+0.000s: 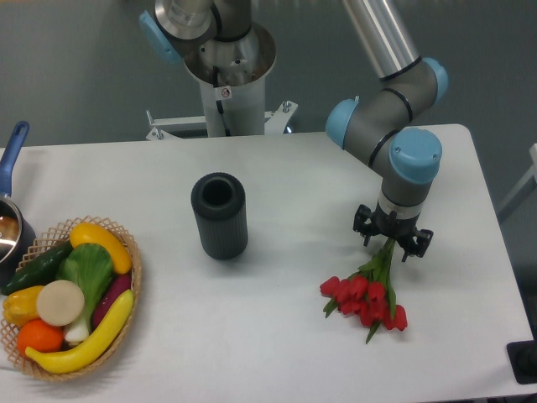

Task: Pick up the flowers from the table
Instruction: 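Descend onto the green stems and close the gripper around them, then lift the gripped red tulips up off the table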

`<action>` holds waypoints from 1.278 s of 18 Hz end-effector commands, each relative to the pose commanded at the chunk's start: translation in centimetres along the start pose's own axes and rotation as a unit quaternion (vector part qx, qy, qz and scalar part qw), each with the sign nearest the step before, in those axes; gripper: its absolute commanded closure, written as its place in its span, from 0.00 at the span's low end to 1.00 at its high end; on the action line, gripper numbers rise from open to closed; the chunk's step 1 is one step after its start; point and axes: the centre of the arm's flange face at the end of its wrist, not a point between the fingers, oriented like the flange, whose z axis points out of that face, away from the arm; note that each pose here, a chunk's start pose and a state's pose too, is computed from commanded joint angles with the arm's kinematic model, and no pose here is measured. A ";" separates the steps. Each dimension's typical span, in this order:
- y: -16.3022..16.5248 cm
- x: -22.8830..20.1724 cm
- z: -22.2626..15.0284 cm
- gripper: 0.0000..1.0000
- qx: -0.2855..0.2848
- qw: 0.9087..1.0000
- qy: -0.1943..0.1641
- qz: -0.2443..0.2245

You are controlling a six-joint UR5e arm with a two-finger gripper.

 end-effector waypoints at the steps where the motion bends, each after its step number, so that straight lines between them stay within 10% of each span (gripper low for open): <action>1: 0.0 0.0 0.0 1.00 0.000 1.000 -0.002 0.000; 10: 0.1 0.4 -0.7 1.00 -0.003 1.000 -0.004 -0.007; 23: 2.4 1.7 -12.7 1.00 -0.007 1.000 -0.008 -0.023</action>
